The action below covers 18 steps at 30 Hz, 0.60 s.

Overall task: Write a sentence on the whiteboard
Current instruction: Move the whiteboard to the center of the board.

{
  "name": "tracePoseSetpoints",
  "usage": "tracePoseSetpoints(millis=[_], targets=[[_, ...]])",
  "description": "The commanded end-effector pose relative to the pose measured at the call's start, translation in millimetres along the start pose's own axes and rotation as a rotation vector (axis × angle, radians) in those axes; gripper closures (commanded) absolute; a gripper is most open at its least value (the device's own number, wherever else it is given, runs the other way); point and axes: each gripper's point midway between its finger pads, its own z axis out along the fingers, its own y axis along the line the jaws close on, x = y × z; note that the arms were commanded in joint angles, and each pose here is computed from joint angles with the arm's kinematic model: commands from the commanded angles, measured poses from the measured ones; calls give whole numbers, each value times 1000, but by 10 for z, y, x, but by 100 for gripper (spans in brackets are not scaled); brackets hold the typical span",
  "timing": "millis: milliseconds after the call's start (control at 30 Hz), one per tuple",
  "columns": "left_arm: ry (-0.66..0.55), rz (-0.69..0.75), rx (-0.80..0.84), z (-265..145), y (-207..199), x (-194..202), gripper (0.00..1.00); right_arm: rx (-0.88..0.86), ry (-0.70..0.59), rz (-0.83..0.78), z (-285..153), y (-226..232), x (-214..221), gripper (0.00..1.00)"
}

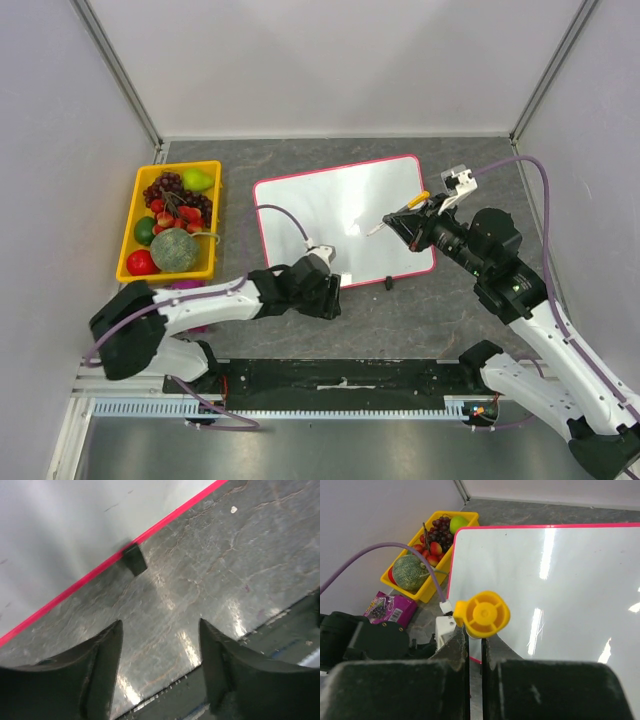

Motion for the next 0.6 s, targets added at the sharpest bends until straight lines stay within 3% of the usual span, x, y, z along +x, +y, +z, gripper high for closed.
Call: tracePoseSetpoints(millis=[0,167,367,567], targets=[[-86,-36,-49,291,-236,-232,40,31,-38,-27,-60,-20,-158,100],[-59,-68,-169,561,-34,-73,51,44,-38,-40,-86,-43,-163,100],[-45,-66,-295,658,202,52,51,53,-37,-56,-99,-61,-161,100],[-18,-39,-395,653,339,144,45,58,-28,-59,-79,-84,-139,100]])
